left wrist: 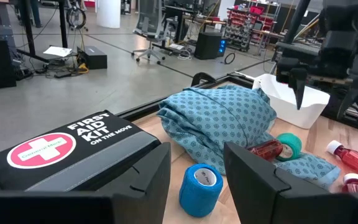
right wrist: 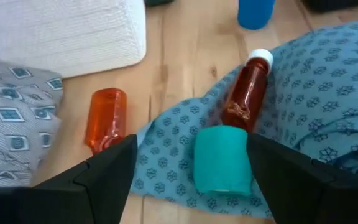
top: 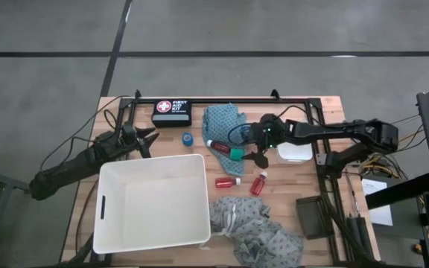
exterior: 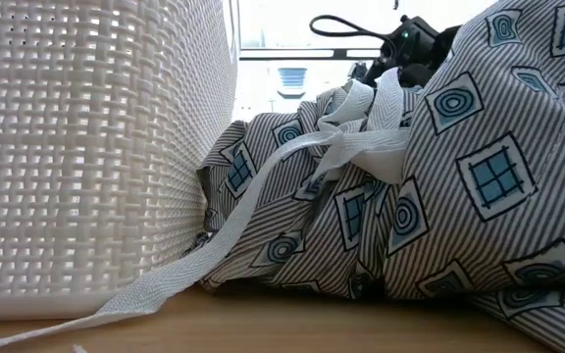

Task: Pick & Place Medicine items
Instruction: Put the light green bandage into the small white bin

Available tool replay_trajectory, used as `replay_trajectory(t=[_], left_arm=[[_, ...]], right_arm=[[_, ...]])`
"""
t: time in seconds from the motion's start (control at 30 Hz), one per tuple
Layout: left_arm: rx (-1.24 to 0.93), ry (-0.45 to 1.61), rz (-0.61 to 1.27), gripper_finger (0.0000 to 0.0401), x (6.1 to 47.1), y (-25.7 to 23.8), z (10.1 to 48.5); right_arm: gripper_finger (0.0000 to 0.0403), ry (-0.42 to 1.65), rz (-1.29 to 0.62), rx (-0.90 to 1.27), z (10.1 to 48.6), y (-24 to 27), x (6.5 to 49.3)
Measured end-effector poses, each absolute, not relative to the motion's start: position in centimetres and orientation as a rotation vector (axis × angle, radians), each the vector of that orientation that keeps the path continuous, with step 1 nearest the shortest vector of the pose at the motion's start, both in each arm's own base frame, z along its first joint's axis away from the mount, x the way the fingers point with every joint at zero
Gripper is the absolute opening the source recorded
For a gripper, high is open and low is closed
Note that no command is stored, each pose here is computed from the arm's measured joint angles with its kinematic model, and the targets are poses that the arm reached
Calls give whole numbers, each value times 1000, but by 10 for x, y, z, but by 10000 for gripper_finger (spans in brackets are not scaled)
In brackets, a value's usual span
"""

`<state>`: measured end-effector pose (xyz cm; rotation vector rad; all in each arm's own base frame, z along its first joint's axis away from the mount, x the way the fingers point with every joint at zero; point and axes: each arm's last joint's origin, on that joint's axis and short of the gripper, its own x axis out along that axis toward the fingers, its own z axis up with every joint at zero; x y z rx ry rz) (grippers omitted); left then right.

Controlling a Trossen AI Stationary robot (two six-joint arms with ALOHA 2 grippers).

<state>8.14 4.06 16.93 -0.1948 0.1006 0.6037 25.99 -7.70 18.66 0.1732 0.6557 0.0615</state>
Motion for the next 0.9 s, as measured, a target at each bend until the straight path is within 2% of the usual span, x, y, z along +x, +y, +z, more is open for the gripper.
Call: replay_trajectory(t=[0.2, 0.3, 0.9], left_arm=[[-194, 101, 604, 153, 81, 41, 169], [-195, 101, 604, 153, 81, 41, 169], [-195, 101, 604, 153, 81, 41, 169]], right_arm=[[309, 721, 51, 229, 164, -79, 267], [311, 754, 33, 179, 153, -82, 273], [303, 825, 43, 147, 127, -89, 292]])
